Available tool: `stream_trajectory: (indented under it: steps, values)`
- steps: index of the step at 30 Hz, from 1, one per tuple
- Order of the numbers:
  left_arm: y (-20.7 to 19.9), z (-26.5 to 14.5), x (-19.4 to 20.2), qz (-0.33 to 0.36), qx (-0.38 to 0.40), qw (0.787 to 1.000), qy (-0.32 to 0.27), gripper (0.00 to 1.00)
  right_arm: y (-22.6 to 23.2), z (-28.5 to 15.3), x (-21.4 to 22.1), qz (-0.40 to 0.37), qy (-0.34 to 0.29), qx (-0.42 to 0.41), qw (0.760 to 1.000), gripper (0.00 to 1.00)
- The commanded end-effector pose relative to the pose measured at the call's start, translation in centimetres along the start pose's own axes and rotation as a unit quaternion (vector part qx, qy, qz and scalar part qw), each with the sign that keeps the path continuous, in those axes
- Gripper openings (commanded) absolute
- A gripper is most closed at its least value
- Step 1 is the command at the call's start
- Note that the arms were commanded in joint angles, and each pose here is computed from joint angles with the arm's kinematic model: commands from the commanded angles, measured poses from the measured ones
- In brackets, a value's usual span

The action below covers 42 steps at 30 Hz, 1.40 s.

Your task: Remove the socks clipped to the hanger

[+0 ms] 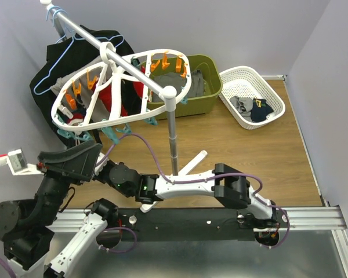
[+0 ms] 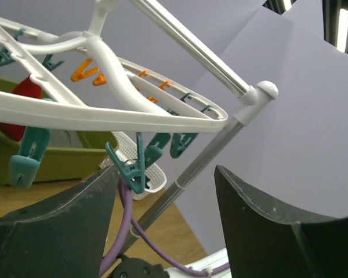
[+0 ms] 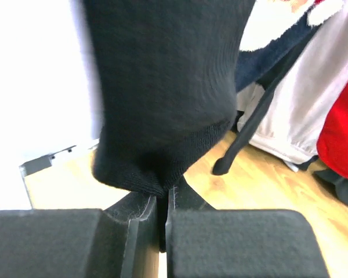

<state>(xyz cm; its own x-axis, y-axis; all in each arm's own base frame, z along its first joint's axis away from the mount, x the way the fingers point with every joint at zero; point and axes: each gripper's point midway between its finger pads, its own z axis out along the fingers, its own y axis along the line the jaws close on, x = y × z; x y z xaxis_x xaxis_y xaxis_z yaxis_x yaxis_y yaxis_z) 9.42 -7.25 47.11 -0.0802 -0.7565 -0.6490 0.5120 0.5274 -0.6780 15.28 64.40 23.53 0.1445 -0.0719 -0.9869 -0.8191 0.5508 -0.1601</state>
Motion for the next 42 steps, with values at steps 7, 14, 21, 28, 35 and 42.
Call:
stream_trajectory:
  steps: [7,14,21,28,35,42]
  values:
    - [-0.6,-4.0,-2.8,0.108,0.005,0.993,-0.036,0.65,1.2,-2.9,-1.3,0.039,0.033,-0.064,0.997,0.09]
    - [5.6,-4.8,-4.9,0.129,-0.198,0.971,-0.048,0.40,2.0,-5.1,-1.0,0.052,0.064,-0.110,0.991,0.07]
    - [8.4,-3.8,-3.7,0.123,-0.267,0.956,-0.028,0.54,2.4,-7.5,-0.4,0.069,0.086,-0.144,0.983,0.06]
    - [10.3,-1.8,-1.4,0.113,-0.306,0.945,0.020,0.61,3.1,-9.4,0.0,0.076,0.111,-0.182,0.974,0.06]
    - [11.4,-1.2,-0.7,0.117,-0.334,0.935,0.036,0.63,3.2,-10.8,0.3,0.084,0.121,-0.199,0.969,0.06]
    - [12.2,-1.0,-1.0,0.124,-0.359,0.925,0.029,0.59,2.8,-11.2,0.1,0.082,0.120,-0.196,0.970,0.06]
